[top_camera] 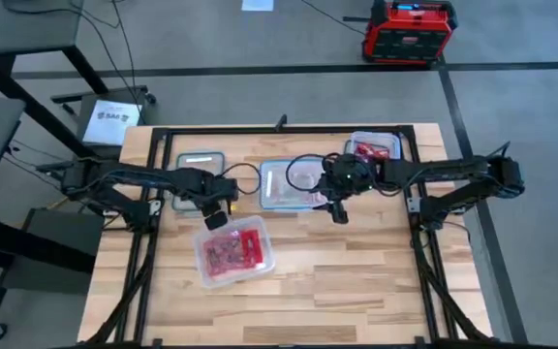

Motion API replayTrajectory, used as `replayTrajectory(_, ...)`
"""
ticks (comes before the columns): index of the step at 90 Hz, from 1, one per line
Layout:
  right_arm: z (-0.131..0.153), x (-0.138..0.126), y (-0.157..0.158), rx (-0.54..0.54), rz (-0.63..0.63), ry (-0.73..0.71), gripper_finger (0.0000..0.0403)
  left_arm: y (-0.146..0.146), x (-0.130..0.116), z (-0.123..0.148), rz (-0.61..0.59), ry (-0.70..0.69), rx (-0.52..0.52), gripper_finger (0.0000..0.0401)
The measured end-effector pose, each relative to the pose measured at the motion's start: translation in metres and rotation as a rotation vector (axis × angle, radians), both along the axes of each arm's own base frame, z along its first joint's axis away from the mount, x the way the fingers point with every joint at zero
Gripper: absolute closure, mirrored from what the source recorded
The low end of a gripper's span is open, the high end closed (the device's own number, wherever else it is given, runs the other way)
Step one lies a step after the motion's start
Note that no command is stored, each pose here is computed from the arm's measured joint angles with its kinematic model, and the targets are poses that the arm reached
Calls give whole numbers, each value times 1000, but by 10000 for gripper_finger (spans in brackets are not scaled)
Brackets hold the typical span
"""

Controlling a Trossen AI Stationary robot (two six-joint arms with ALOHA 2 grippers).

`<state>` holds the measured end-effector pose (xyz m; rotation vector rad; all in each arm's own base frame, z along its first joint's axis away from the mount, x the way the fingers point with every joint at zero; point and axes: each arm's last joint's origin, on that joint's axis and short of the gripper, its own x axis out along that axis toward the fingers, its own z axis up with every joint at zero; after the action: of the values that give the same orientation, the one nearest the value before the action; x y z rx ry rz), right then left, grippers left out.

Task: Sort candy
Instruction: Close the top left transparent bin

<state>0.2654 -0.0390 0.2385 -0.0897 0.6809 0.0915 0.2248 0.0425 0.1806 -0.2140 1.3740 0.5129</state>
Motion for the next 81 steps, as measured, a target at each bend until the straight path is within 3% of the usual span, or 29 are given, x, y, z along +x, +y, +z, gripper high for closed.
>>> replayTrajectory(18, 0, 0, -3, -1, -9, 0, 173, 9, -8, -15, -110, -13, -148, 255)
replayTrajectory(58, 0, -3, -14, 2, -55, 1, 173, 13, -9, -30, -205, -70, -67, 250)
replayTrajectory(81, -1, -3, -14, 3, -55, 3, 173, 10, -23, -52, -248, -47, -30, 273)
